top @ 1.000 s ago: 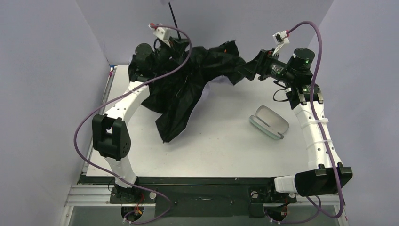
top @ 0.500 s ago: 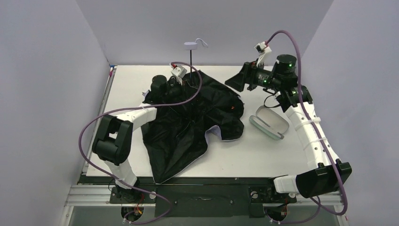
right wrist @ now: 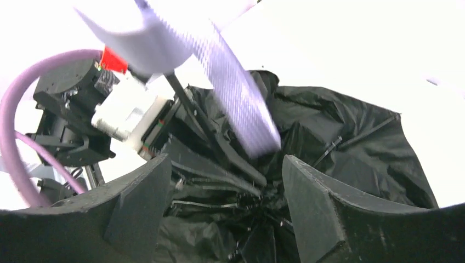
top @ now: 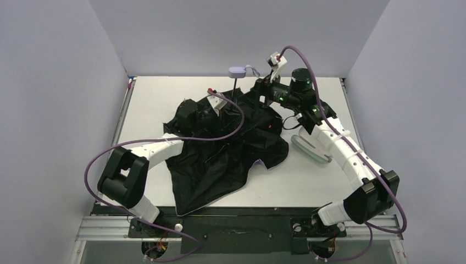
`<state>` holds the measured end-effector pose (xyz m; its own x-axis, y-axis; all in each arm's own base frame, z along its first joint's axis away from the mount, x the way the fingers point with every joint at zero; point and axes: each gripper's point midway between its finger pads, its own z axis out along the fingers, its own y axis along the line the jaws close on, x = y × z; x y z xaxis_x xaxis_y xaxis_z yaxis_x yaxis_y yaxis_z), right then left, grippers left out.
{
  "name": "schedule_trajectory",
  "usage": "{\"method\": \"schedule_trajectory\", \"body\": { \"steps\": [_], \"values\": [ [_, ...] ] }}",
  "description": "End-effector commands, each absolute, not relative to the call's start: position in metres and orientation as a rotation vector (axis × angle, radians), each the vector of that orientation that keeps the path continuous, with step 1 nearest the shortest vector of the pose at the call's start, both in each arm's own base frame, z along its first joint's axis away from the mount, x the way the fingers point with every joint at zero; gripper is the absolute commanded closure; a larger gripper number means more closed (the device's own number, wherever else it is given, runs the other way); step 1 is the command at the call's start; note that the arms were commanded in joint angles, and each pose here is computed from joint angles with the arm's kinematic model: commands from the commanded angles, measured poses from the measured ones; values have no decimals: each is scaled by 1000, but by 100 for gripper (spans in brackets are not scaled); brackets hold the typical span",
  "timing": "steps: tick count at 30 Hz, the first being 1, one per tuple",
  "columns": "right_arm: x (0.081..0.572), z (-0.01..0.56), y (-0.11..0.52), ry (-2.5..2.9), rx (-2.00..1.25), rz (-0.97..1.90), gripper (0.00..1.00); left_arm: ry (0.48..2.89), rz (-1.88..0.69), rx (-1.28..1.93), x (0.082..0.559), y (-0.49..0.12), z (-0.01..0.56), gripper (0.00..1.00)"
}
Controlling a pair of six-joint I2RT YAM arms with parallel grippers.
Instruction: Open the umbrella
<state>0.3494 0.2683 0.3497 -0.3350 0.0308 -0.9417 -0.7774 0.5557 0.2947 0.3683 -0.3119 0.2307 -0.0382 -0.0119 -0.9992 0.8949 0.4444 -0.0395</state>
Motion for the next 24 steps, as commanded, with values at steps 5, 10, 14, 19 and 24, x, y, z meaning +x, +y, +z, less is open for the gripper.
{"method": "schedule_trajectory", "body": {
  "steps": [5,10,14,19,24],
  "values": [
    [376,394,294,1489,-635,905,37,1177,-855,919,358,-325,278,100],
    [384,393,305,1471,-653,903,41,1166,-867,960,356,-332,275,100],
    [389,398,311,1439,-671,881,57,1185,-875,975,362,-336,269,100],
    [395,391,307,1434,-704,813,92,1221,-859,972,371,-334,258,100],
    [396,391,305,1422,-701,792,100,1376,-804,854,391,-316,239,64]
  ]
}}
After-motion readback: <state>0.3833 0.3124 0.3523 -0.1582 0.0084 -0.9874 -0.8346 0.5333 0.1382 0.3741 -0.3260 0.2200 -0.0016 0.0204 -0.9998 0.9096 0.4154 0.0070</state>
